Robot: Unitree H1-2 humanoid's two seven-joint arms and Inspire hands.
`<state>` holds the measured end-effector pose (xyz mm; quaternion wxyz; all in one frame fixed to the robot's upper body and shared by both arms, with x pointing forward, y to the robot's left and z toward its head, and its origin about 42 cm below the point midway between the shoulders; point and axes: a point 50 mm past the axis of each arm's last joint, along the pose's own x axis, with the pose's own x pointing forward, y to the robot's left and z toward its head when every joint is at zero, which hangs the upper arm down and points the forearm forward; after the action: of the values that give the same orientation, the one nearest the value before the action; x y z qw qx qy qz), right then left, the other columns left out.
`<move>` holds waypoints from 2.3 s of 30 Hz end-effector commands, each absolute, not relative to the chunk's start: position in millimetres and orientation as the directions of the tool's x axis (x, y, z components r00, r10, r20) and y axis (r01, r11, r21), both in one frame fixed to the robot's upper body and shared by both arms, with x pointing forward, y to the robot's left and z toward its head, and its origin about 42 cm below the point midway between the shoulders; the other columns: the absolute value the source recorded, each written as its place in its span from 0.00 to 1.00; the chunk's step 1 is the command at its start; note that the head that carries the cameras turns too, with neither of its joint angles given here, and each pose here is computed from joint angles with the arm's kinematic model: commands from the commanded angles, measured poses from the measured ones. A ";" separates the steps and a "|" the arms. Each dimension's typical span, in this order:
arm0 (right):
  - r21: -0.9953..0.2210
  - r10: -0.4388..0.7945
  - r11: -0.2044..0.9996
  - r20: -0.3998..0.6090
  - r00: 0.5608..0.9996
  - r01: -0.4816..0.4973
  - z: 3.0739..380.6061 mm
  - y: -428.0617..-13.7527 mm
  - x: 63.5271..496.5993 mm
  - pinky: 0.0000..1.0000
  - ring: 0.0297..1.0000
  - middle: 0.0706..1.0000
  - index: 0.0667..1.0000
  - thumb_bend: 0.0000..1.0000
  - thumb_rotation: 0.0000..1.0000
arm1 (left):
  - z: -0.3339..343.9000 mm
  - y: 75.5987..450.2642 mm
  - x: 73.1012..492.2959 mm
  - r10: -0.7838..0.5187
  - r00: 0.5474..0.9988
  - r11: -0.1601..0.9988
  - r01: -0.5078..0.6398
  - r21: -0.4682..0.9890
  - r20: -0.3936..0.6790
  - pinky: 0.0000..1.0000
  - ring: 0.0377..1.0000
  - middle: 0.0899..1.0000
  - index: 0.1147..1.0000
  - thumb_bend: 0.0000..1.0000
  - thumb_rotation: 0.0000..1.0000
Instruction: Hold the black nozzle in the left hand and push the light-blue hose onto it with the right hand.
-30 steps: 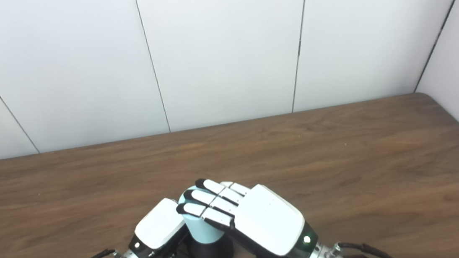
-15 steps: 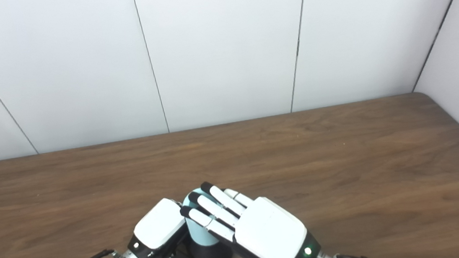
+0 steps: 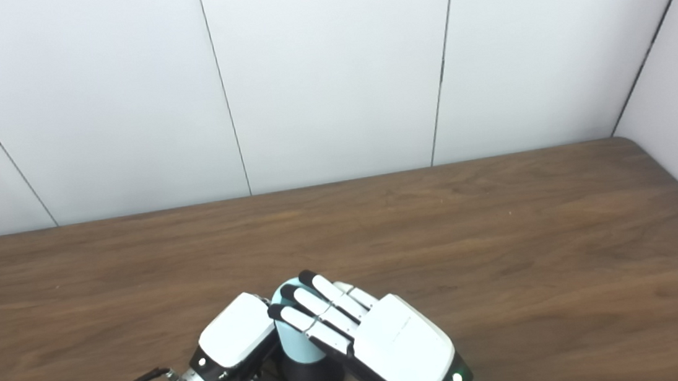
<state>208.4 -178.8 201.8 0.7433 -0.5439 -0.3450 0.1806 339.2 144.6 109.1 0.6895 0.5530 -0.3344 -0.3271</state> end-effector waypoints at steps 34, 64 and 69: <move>-0.747 0.507 0.634 0.598 0.621 0.202 217.4 -179.3 211.9 0.95 0.99 0.99 0.95 0.70 0.88 | 43.5 161.0 297.7 -0.830 0.499 -0.115 0.282 0.952 -0.248 0.30 0.29 0.34 0.44 0.52 0.00; -0.239 -0.064 0.950 0.479 0.876 0.200 148.3 -209.3 230.3 0.76 0.81 0.80 0.77 0.27 0.53 | 44.8 174.0 312.3 -0.665 0.679 -0.159 0.279 0.947 -0.312 0.59 0.67 0.67 0.66 0.81 0.20; -0.233 -0.076 0.951 0.453 0.888 0.201 145.7 -210.3 231.9 0.79 0.84 0.82 0.78 0.29 0.58 | 48.2 181.3 318.2 -0.612 0.711 -0.153 0.322 0.934 -0.345 0.70 0.78 0.78 0.77 0.96 0.36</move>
<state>226.1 -208.0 131.4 0.9708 -0.1380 -0.1837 -0.0686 339.2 139.8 114.8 0.7019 0.5685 -0.3089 -0.2979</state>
